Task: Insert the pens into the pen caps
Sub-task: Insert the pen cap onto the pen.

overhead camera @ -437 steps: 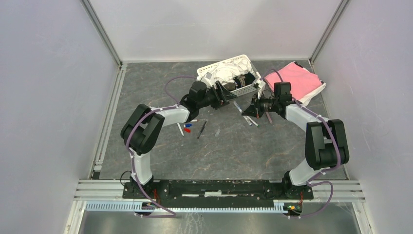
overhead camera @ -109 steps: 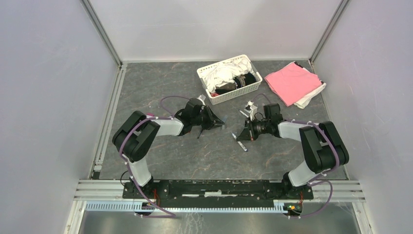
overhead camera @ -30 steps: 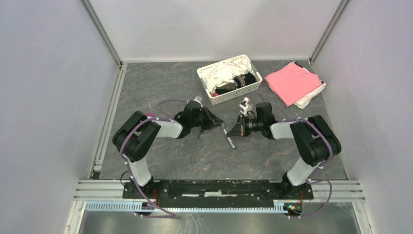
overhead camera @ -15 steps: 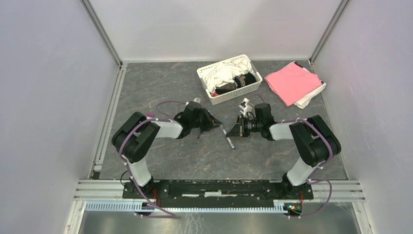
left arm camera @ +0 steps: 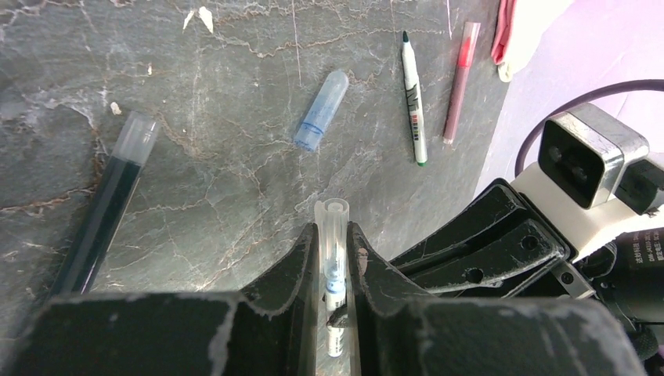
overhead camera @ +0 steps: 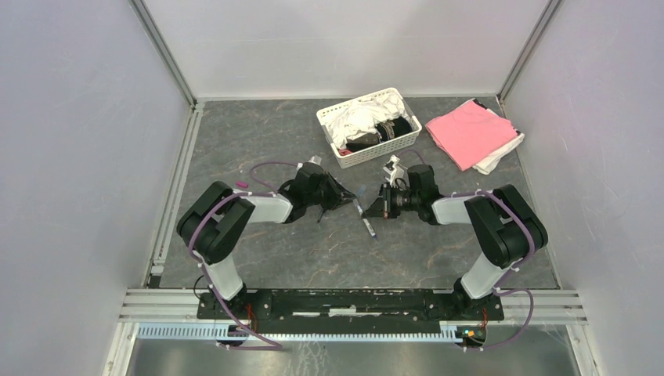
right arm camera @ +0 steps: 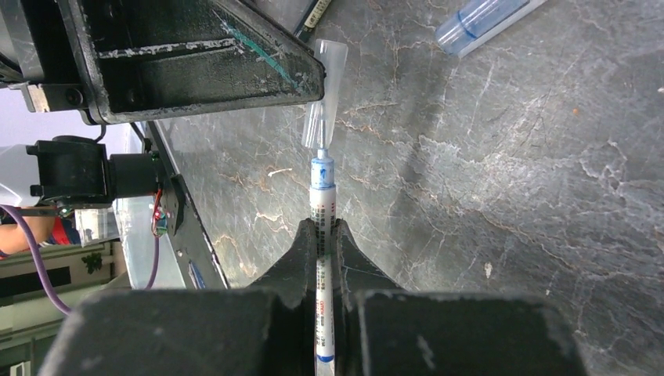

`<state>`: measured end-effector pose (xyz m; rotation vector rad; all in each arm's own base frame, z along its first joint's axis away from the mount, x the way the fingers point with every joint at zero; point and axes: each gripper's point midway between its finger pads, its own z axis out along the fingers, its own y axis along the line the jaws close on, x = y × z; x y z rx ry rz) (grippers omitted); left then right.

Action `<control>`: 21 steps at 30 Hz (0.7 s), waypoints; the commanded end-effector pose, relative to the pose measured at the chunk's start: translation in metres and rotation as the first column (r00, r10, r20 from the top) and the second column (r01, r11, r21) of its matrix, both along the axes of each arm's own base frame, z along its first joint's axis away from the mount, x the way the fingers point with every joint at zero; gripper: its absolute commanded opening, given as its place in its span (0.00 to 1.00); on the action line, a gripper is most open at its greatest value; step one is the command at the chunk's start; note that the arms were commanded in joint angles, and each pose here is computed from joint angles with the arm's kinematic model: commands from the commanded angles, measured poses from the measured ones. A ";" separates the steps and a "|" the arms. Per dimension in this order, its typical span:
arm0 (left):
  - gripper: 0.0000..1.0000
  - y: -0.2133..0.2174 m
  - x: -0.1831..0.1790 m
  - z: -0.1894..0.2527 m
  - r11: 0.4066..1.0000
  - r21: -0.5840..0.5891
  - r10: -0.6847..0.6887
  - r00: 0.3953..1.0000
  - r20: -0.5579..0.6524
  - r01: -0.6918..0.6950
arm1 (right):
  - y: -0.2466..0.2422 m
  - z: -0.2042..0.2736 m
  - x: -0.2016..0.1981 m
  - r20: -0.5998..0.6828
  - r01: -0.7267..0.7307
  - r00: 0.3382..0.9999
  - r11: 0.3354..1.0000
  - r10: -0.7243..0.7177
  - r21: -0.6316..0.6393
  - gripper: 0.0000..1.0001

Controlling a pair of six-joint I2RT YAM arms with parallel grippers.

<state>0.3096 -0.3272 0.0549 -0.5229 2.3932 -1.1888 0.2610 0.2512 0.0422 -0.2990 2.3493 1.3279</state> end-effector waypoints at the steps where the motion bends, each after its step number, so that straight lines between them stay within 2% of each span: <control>1: 0.08 -0.001 -0.008 0.010 1.000 -0.020 -0.006 1.000 0.001 0.006 | 0.008 0.014 0.025 0.073 0.033 0.997 0.999 -0.034 0.022 0.00; 12: 0.08 -0.008 -0.007 0.012 0.999 0.037 -0.033 0.999 0.016 0.032 | 0.021 0.023 0.032 0.071 0.041 0.996 0.997 -0.046 0.064 0.00; 21: 0.07 -0.010 -0.020 0.017 0.993 0.052 -0.103 0.994 0.033 0.102 | 0.015 0.016 0.037 0.162 0.007 0.987 1.000 -0.005 -0.009 0.00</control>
